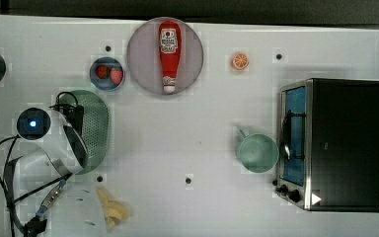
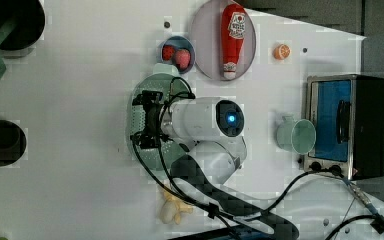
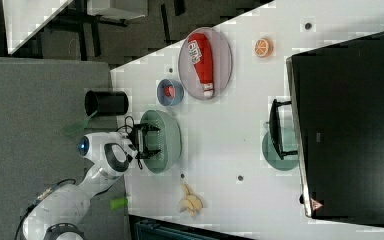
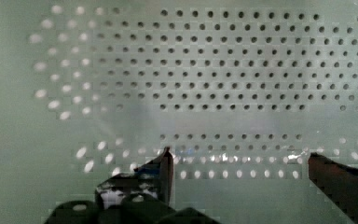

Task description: Drag strainer right to left.

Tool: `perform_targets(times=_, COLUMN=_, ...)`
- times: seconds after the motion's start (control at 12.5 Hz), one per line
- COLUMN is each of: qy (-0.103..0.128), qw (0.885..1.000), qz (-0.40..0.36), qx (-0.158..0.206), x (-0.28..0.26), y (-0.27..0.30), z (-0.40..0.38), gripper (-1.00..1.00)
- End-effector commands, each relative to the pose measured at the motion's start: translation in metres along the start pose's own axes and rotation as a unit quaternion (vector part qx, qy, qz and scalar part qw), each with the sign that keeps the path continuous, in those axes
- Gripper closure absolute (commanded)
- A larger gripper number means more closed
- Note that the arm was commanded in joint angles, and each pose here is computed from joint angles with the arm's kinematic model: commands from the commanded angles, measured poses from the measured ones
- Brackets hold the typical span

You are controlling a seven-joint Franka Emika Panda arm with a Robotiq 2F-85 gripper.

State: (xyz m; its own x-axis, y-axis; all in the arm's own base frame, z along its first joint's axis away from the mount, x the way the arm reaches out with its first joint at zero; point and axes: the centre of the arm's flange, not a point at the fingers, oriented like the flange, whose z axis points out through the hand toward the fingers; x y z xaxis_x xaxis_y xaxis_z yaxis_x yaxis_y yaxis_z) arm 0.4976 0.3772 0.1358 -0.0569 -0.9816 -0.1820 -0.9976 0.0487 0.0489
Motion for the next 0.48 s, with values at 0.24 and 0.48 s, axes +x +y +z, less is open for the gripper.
perform_targets(times=0.24, qy=-0.018, qw=1.0, qz=0.003, qx=0.012, x=-0.043, y=0.009, z=-0.011, gripper=-1.0)
perform_targets(times=0.48, qy=-0.012, qw=1.0, qz=-0.023, qx=0.007, x=-0.053, y=0.012, z=-0.037, gripper=-1.0)
